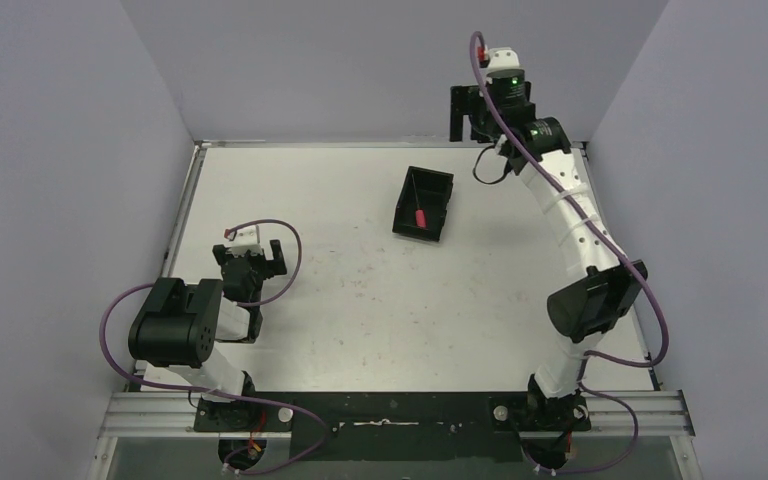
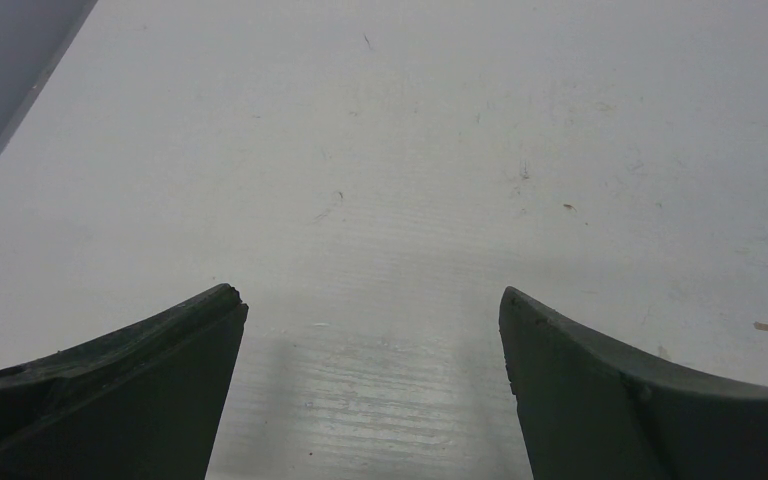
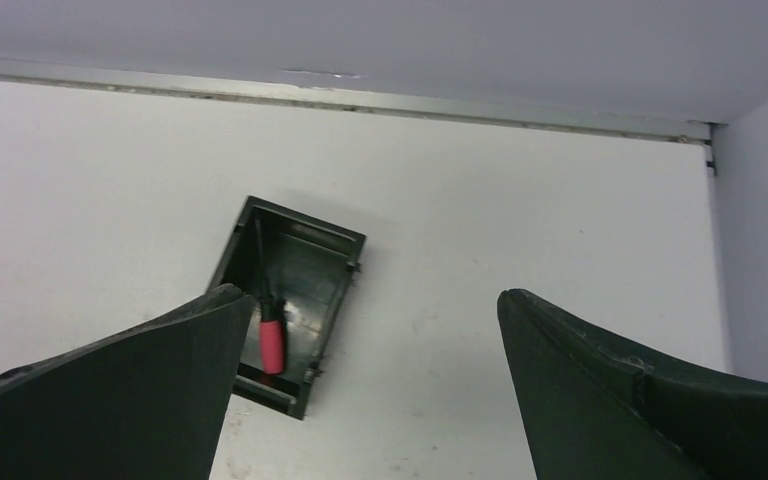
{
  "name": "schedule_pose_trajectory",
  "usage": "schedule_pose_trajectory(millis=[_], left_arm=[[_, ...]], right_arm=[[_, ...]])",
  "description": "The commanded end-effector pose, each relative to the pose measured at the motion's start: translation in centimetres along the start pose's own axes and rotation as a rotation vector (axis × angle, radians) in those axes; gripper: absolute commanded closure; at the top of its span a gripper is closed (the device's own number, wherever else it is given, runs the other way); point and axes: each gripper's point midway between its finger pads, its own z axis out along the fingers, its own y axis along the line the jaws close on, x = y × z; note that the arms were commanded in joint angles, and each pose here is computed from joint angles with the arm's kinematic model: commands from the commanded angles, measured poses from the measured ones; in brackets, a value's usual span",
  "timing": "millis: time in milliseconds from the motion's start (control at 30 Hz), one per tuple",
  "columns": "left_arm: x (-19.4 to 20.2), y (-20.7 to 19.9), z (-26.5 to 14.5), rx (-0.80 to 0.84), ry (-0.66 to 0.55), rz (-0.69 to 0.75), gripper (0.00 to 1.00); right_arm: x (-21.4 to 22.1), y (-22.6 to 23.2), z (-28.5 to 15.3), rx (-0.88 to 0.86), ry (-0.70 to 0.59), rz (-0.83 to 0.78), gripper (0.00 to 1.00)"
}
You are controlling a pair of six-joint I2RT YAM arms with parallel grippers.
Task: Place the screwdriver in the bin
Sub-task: Reset both arms
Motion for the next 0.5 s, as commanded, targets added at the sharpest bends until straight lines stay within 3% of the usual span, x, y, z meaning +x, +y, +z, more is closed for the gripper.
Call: schedule_pose_trajectory(millis=[0, 300, 467], left_arm=[[-1.8, -0.4, 0.6, 0.015, -0.054, -0.005, 0.03], [-1.8, -0.4, 0.7, 0.016, -0.055, -0.005, 0.03], [-1.8, -0.5, 0.6, 0.016, -0.054, -0.004, 0.03]], right_arm=[[-1.5, -4.6, -2.6, 0.038, -0.051, -0.043, 0.0], [0.4, -15.4, -3.7, 0.158, -0.043, 0.03, 0.0], [0.8, -18.5, -4.7, 0.128, -0.069, 0.088, 0.0]])
